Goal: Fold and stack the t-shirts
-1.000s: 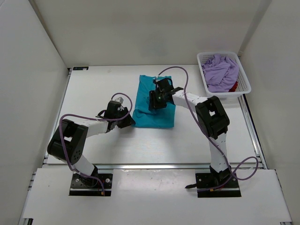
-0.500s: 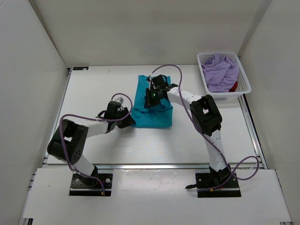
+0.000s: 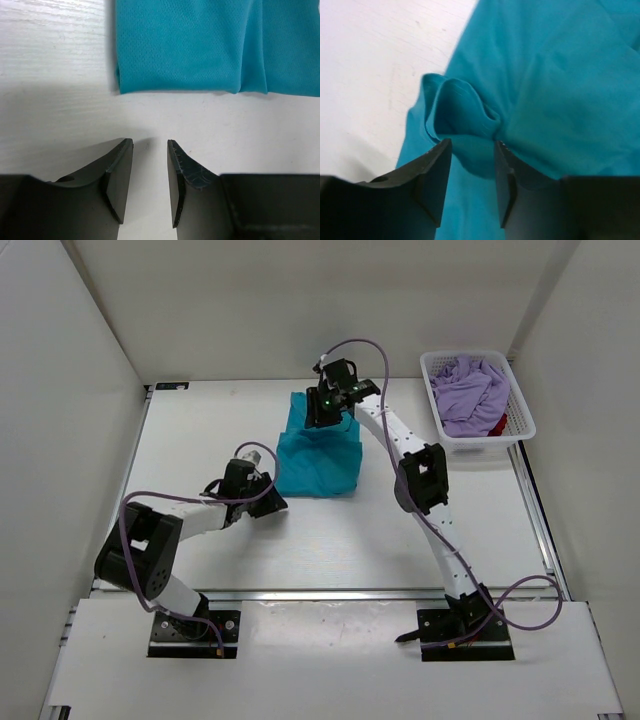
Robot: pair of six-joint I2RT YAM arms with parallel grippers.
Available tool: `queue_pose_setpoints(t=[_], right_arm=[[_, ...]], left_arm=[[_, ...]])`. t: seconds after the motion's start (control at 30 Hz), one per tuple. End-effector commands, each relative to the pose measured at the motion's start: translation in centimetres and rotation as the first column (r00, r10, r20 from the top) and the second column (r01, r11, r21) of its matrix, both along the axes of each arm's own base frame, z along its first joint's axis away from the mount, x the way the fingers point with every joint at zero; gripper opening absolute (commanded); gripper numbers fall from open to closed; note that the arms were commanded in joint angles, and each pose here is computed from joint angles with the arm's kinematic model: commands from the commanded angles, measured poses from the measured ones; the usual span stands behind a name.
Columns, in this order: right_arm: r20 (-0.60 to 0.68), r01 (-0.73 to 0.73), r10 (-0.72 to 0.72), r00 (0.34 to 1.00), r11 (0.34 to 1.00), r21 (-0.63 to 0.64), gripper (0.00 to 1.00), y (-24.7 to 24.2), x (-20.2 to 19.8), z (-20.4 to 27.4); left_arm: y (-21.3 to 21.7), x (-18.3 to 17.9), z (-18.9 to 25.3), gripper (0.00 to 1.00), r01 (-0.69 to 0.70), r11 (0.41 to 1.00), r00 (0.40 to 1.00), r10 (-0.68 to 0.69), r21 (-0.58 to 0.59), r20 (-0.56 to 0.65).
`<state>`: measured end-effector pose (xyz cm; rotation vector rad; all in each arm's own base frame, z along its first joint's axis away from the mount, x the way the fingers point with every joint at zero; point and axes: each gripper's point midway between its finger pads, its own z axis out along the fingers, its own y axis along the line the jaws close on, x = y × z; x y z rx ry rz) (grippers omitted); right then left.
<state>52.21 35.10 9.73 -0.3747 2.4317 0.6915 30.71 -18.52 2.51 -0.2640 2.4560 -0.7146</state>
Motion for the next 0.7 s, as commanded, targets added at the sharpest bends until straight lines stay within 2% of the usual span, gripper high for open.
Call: queue_pose_setpoints(t=[0.0, 0.17, 0.3, 0.33, 0.37, 0.43, 0.47, 0.53, 0.6, 0.63, 0.67], right_arm=[[0.020, 0.000, 0.002, 1.000, 0.996, -0.089, 0.39, -1.7, -0.7, 2.7], [0.036, 0.045, -0.040, 0.999, 0.987, -0.156, 0.40, -4.2, -1.2, 5.0], [-0.011, 0.013, -0.016, 1.000, 0.975, -0.222, 0.09, -5.5, -3.5, 4.8], [-0.038, 0.001, -0.010, 0.999, 0.970, -0.245, 0.02, -5.6, -4.5, 4.0], [-0.051, -0.007, -0.006, 0.999, 0.965, -0.262, 0.00, -6.2, -5.4, 4.0], [-0.036, -0.011, 0.001, 0.999, 0.961, -0.276, 0.00, -6.2, -6.5, 4.1], [-0.067, -0.022, 0.002, 0.998, 0.956, -0.294, 0.00, -6.8, -8.1, 3.3], [-0.023, -0.026, 0.022, 1.000, 0.977, -0.211, 0.00, -5.9, -8.9, 3.5], [-0.098, -0.032, 0.016, 0.995, 0.986, -0.165, 0.00, -6.8, -12.2, 0.6], [-0.058, -0.035, 0.030, 0.998, 0.996, -0.087, 0.00, -6.0, -12.0, 2.1], [-0.073, -0.022, 0.017, 0.997, 0.997, -0.072, 0.01, -6.7, -12.6, 0.8]], left_arm=[[0.3, 0.3, 2.4, 0.45, 0.001, 1.000, 0.999, -0.001, 0.005, 0.052], [-0.9, 2.2, 5.5, 0.46, 0.010, 1.000, 0.992, -0.009, -0.012, 0.124], [-1.4, 4.1, 5.9, 0.46, 0.007, 1.000, 0.994, -0.007, 0.005, 0.111], [-1.6, 4.8, 5.8, 0.45, 0.012, 1.000, 0.994, -0.013, 0.008, 0.111], [-2.0, 5.2, 5.4, 0.46, 0.015, 1.000, 0.996, -0.015, 0.002, 0.091], [-2.3, 6.1, 5.0, 0.45, 0.010, 1.000, 0.997, -0.010, 0.002, 0.080], [-2.5, 6.3, 4.5, 0.45, 0.016, 1.000, 0.997, -0.017, 0.006, 0.071], [-2.6, 7.3, 4.7, 0.45, -0.003, 1.000, 0.997, 0.003, 0.000, 0.081], [-2.6, 8.1, 3.6, 0.46, -0.013, 1.000, 0.998, 0.012, 0.009, 0.065], [-2.2, 8.2, 2.6, 0.46, -0.011, 1.000, 0.999, 0.010, 0.025, 0.035], [-2.5, 8.7, 2.8, 0.45, -0.003, 1.000, 0.999, 0.002, 0.022, 0.038]])
